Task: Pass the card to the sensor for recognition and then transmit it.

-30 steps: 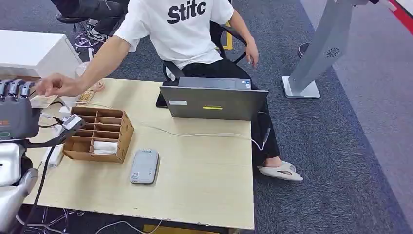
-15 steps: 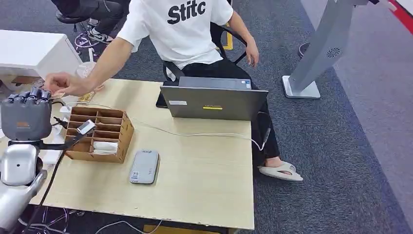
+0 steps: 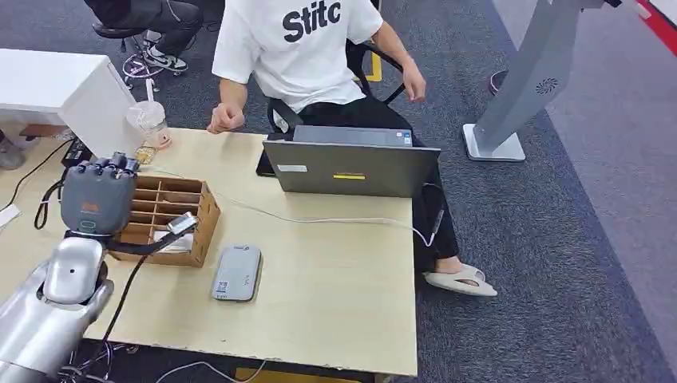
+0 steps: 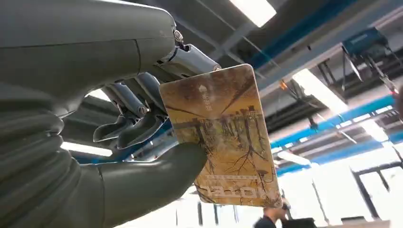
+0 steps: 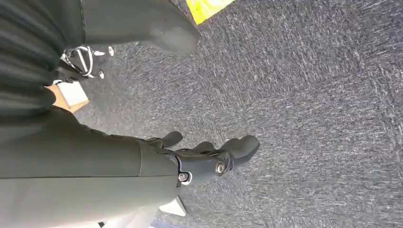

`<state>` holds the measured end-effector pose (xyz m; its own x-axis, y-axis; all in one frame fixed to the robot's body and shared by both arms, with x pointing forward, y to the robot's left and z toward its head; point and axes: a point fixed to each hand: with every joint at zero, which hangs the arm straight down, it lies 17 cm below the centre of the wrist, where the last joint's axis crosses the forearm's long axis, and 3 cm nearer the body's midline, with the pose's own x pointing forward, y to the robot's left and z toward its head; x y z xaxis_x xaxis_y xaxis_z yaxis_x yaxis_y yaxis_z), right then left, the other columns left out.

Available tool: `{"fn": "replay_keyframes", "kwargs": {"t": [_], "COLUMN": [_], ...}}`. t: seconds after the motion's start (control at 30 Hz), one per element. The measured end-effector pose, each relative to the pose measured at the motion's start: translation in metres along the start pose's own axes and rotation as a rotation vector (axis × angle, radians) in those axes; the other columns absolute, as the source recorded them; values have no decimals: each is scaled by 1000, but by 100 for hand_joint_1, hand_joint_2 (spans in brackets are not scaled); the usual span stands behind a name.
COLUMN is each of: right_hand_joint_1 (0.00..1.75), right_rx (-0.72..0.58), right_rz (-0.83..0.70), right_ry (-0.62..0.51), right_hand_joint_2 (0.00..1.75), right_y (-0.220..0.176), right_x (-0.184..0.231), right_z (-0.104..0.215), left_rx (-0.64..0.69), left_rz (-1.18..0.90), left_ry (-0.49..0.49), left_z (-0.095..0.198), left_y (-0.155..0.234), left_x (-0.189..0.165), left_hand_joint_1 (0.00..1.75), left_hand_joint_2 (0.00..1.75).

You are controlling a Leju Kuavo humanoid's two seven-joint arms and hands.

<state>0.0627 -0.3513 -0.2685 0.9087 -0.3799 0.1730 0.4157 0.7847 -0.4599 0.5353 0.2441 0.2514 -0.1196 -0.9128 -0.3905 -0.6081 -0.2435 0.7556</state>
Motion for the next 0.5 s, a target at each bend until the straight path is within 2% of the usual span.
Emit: {"fn": "replay_keyframes", "kwargs": {"t": [0.27, 0.5], "right_hand_joint_1": [0, 0], "right_rx": [2, 1], "right_rz": [-13, -40], "right_ry": [10, 32], "right_hand_joint_2": [175, 175], "right_y": [2, 2], "right_x": [-2, -7], "right_z": [1, 1], "left_rx": [-76, -274], "left_rz": [100, 213], "left_ry": [-125, -277], "left_z": [5, 41], "left_y": [-3, -26], "left_x": [87, 164], "left_hand_joint_1": [175, 175], "left_hand_joint_2": [175, 175]}}
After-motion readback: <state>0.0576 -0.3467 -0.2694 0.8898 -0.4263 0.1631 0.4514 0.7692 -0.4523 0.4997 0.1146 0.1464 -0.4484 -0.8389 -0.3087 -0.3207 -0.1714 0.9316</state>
